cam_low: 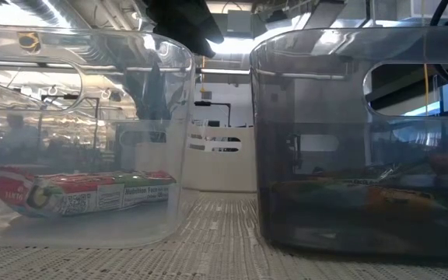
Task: Pick and place Granola Bars by type
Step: Put the red granola bar into the transparent bin
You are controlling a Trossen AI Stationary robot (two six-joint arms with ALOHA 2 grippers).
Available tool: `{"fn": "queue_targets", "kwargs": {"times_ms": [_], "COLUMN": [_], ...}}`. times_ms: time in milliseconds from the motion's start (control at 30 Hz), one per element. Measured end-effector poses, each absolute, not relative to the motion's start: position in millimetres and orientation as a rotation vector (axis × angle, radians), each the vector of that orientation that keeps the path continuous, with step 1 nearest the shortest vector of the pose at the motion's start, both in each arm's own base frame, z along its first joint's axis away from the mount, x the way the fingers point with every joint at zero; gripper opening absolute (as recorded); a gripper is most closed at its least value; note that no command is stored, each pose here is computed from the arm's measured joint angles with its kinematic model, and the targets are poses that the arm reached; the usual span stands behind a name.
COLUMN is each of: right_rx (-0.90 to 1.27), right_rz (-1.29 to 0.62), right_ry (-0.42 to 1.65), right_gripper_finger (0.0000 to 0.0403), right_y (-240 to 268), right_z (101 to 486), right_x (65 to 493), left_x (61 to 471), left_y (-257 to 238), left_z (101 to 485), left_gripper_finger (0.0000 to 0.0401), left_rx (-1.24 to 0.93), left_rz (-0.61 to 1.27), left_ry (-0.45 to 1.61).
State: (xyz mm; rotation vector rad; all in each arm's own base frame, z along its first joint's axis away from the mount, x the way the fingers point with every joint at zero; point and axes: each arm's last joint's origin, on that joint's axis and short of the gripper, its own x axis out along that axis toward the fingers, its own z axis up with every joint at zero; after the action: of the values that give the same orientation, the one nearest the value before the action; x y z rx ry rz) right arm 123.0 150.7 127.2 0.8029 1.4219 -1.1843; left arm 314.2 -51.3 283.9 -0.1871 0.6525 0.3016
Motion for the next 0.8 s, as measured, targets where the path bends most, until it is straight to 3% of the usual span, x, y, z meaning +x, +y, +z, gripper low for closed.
{"fn": "queue_targets", "kwargs": {"times_ms": [333, 600, 800], "right_rx": [0.811, 0.93, 0.905], "right_rz": [-1.154, -0.958, -0.899], "right_ry": [1.399, 1.373, 1.375], "right_gripper_finger": [0.0209, 0.0182, 0.0174], "right_y": [152.6, 167.9, 169.5], "right_z": [127.4, 129.8, 130.1], "right_x": [126.1, 140.9, 142.5], "left_x": [314.2, 314.2, 314.4], "left_y": [-51.3, -51.3, -51.3], "left_z": [283.9, 283.9, 284.1], "left_gripper_finger": [0.0173, 0.0173, 0.0171], "left_rx": [-0.188, -0.19, -0.19], "left_rz": [0.302, 0.302, 0.302], "left_ry": [0.652, 0.652, 0.65]}}
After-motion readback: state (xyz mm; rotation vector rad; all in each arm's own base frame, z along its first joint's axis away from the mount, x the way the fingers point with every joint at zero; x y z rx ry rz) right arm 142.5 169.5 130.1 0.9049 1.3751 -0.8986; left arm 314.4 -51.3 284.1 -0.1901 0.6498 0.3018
